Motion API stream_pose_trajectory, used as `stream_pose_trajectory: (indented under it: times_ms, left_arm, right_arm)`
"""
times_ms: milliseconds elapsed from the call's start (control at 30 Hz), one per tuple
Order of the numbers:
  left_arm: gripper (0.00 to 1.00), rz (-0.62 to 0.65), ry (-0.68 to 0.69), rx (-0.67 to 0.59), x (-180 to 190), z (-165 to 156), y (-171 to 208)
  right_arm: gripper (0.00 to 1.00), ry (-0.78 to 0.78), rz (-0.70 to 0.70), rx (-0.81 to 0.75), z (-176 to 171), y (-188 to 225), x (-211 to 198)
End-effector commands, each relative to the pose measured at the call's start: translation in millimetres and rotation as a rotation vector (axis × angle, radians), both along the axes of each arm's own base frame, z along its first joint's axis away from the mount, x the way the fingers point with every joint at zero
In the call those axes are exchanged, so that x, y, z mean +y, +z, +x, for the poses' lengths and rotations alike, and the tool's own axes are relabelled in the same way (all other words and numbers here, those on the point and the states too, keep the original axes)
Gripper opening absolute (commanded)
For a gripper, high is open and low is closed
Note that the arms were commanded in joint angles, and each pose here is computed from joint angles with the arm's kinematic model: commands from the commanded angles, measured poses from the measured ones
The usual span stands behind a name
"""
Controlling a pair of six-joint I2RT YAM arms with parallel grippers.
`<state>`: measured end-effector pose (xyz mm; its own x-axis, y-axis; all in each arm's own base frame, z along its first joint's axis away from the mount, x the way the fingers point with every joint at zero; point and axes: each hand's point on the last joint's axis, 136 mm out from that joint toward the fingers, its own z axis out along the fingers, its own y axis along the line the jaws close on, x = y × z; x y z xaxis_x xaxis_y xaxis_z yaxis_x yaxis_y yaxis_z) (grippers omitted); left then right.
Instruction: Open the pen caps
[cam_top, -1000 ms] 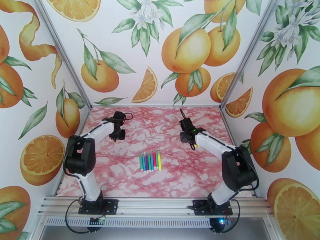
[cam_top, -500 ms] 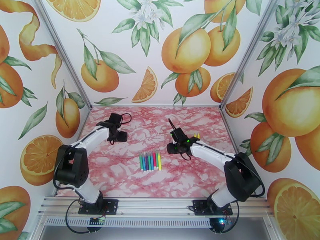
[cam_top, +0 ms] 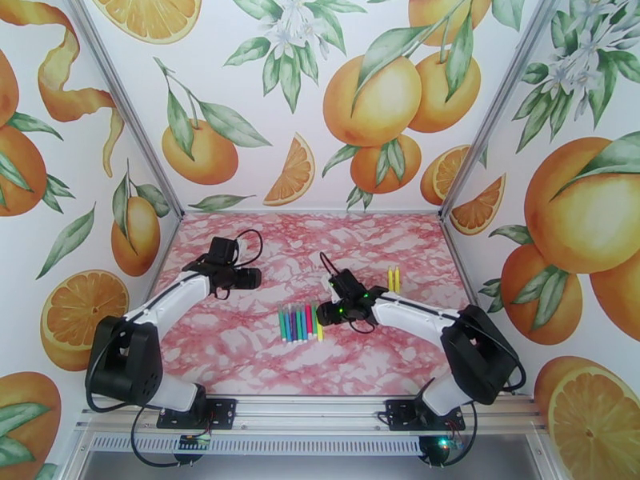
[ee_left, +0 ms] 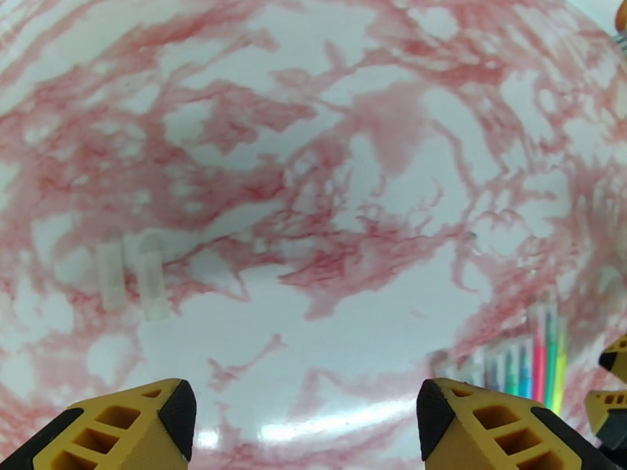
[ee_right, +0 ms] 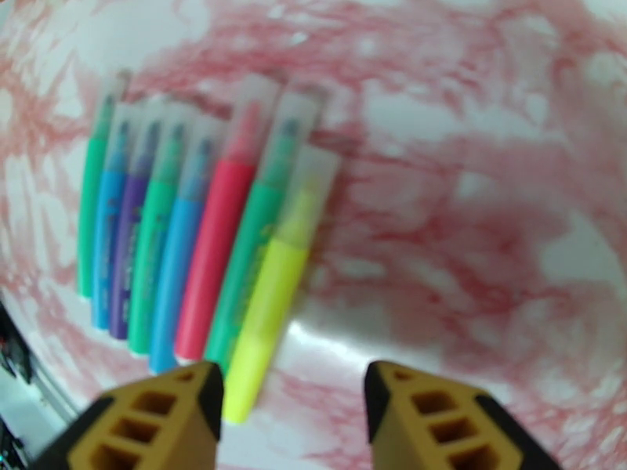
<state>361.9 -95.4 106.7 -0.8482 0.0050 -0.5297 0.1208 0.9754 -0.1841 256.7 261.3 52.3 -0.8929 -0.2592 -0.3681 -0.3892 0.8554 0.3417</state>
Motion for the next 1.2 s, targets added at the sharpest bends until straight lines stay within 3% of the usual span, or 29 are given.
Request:
stream_pose_trajectory:
  times_ms: [0,500,1167]
  left_arm:
    - [0.78,-0.037,-0.033,-0.087,-6.3,3.1,18.4]
    - [0.79,-0.045,-0.024,-0.135,-4.0,-1.5,34.7]
    - [0.79,-0.049,-0.014,-0.124,-3.4,-2.4,27.3]
  right_arm:
    - [0.52,0.028,0.027,0.029,-10.2,-6.4,10.6]
    - [0.45,0.002,-0.085,0.023,-10.0,-30.8,10.1]
    - [0.36,-0.063,-0.247,-0.015,2.1,-41.6,-11.7]
